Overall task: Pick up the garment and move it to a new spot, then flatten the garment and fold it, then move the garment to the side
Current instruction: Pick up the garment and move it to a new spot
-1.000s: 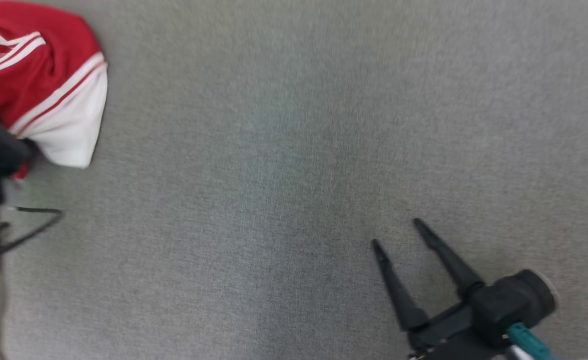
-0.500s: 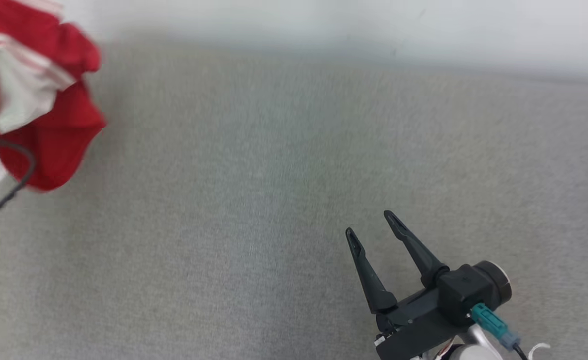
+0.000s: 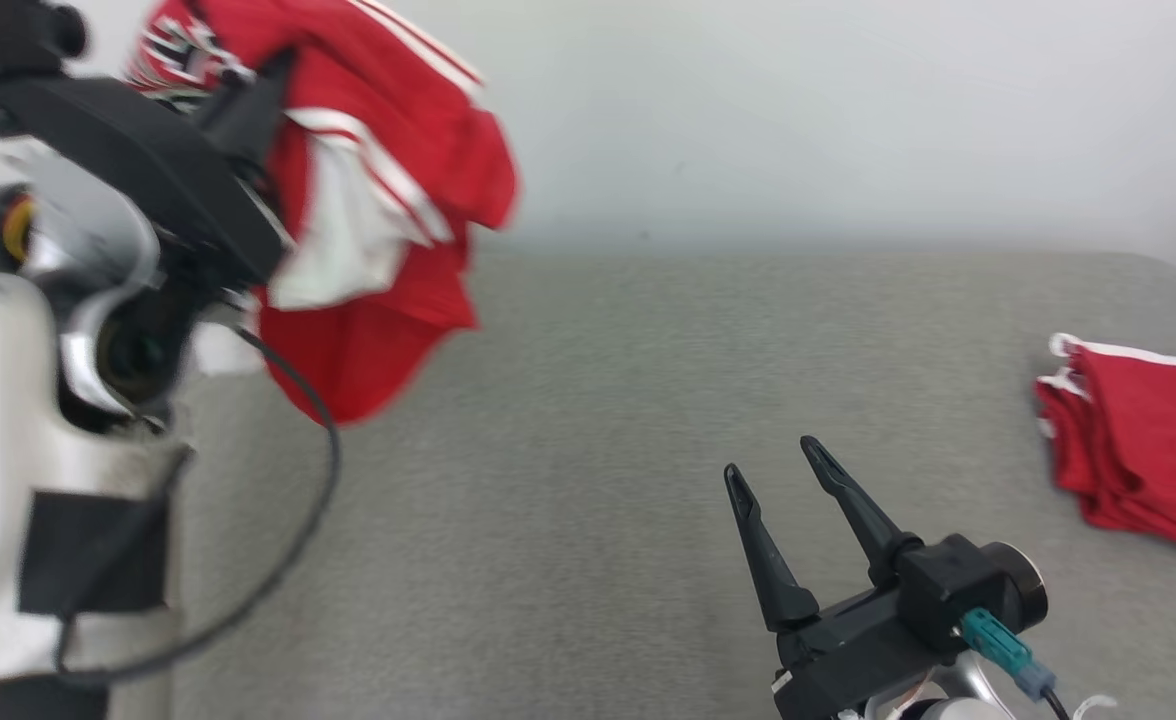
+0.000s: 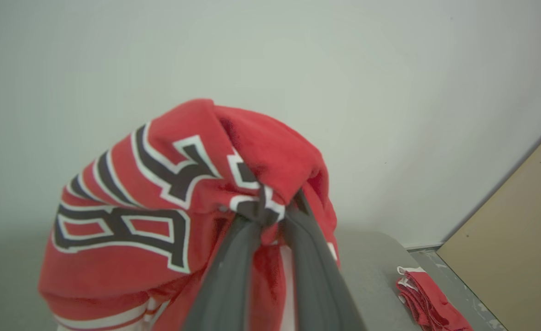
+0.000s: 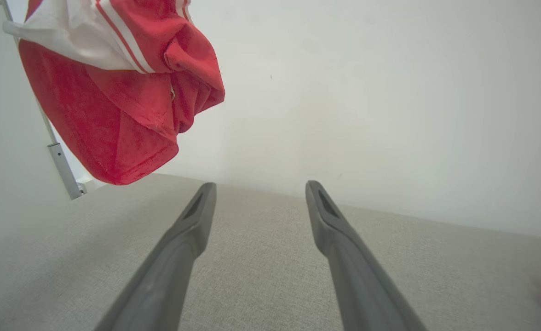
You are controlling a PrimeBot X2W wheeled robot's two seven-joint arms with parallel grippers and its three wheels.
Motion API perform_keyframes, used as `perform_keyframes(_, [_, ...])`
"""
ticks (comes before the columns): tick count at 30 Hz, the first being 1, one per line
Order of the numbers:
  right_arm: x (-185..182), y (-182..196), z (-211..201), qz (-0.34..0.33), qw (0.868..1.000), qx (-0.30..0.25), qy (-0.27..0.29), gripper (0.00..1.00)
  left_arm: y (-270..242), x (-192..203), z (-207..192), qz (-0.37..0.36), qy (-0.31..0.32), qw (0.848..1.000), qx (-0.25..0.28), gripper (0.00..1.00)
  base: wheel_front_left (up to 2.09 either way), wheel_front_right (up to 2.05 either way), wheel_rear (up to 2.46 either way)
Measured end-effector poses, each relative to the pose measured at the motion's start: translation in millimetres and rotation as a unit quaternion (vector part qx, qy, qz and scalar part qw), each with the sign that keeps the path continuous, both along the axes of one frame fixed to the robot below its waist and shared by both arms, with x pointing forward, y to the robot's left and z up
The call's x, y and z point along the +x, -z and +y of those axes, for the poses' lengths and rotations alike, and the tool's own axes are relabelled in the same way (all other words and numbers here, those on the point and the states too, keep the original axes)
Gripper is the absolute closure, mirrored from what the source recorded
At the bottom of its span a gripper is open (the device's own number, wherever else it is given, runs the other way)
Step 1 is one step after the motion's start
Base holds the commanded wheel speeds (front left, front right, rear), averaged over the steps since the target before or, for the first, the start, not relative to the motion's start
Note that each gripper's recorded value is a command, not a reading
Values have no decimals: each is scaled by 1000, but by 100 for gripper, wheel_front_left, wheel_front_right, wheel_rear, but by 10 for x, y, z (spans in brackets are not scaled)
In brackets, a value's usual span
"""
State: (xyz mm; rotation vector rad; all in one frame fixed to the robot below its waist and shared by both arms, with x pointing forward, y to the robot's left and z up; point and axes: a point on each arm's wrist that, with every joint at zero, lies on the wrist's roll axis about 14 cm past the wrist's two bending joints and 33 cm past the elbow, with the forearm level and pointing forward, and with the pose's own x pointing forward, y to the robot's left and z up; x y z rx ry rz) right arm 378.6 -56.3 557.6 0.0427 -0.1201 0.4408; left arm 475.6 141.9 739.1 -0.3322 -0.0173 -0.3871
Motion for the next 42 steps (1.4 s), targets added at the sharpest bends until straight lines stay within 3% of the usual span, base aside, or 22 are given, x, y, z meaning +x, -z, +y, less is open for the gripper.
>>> perform_keyframes(6, [-112, -114, -423, -15, 998, 0, 63, 0, 229, -208, -935, 6, 116, 993, -6, 100, 0, 0, 0])
perform_keyframes(9, [-178, -106, -643, -11, 995, -1, 97, 0, 580, -316, -1366, 41, 168, 985, -4, 100, 0, 0, 0])
perform_keyframes(14, [-296, -93, -917, -9, 990, -2, 140, 0, 1361, -459, -1861, 127, 212, 969, 27, 100, 0, 0, 0])
perform_keyframes(19, [-377, -49, -1115, -1, 985, -1, 172, 0, 2073, -554, -2149, 184, 224, 953, 92, 100, 0, 0, 0])
perform_keyframes(20, [-383, -34, -1145, 1, 984, -1, 177, 0, 2163, -557, -2184, 186, 225, 951, 103, 95, 0, 0, 0])
perform_keyframes(21, [-383, -11, -1166, 5, 984, -1, 180, 0, 2252, -560, -2210, 190, 227, 949, 112, 9, 0, 0, 0])
perform_keyframes(22, [-381, 7, -1192, 7, 983, -1, 184, 0, 2320, -560, -2234, 189, 227, 948, 119, 0, 0, 0, 0])
perform_keyframes(28, [-329, 83, -1195, 18, 983, -2, 184, 0, 2464, -545, -2234, 183, 222, 949, 125, 0, 0, 0, 0])
perform_keyframes(33, [-249, 93, -1131, 19, 985, -1, 172, 0, 2205, -409, -2049, 116, 187, 969, 109, 0, 0, 0, 0])
perform_keyframes(42, [-116, 60, -1022, 12, 988, -8, 154, 0, 1892, -430, -1103, 20, 45, 997, 60, 0, 0, 0, 0])
